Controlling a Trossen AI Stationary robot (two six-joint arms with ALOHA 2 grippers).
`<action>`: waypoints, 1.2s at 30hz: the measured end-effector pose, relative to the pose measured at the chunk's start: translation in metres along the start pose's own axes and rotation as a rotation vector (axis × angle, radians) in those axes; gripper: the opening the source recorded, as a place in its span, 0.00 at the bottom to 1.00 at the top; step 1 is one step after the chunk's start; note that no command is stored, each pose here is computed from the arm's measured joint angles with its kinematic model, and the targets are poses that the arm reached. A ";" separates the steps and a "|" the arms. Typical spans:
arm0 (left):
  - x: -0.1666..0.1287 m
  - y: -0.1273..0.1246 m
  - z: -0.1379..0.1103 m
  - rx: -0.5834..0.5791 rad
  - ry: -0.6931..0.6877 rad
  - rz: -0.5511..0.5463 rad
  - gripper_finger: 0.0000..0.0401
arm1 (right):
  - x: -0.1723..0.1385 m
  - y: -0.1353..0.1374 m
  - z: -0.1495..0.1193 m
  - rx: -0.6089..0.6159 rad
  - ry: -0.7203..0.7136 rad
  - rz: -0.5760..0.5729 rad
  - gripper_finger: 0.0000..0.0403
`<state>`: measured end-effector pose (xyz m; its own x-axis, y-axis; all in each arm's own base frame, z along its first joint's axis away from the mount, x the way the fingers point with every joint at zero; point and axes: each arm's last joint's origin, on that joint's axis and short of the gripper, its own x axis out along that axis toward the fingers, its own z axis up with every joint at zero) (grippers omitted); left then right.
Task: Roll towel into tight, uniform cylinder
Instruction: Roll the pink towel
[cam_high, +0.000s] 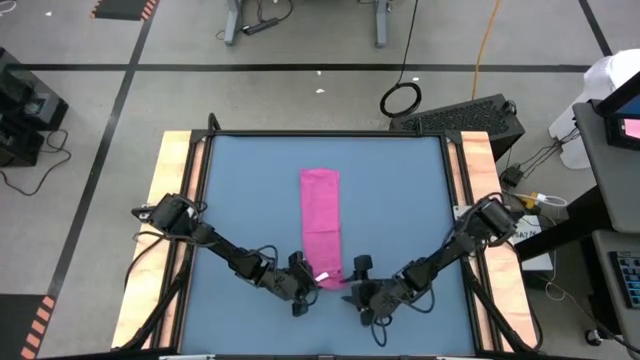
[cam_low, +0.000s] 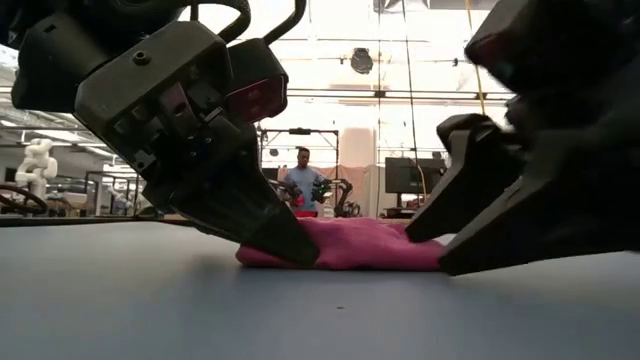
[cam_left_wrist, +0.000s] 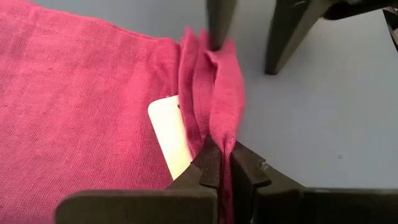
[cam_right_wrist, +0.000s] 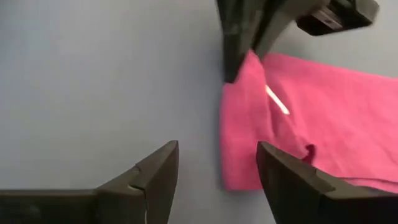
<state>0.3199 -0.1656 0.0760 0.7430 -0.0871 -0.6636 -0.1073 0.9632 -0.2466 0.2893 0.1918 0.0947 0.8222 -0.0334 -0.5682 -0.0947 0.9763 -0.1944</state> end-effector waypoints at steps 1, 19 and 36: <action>0.000 0.000 0.000 0.000 0.001 -0.002 0.03 | 0.002 -0.001 0.000 0.001 -0.002 -0.007 0.51; 0.000 0.000 -0.001 0.003 0.012 -0.010 0.03 | 0.019 -0.031 0.003 0.136 0.049 0.059 0.51; -0.025 -0.011 0.014 0.128 -0.013 -0.032 0.46 | 0.021 -0.037 0.000 0.315 0.115 0.100 0.13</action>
<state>0.3121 -0.1702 0.1053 0.7529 -0.1159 -0.6478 0.0015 0.9847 -0.1745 0.3105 0.1548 0.0902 0.7475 0.0597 -0.6615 0.0207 0.9934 0.1131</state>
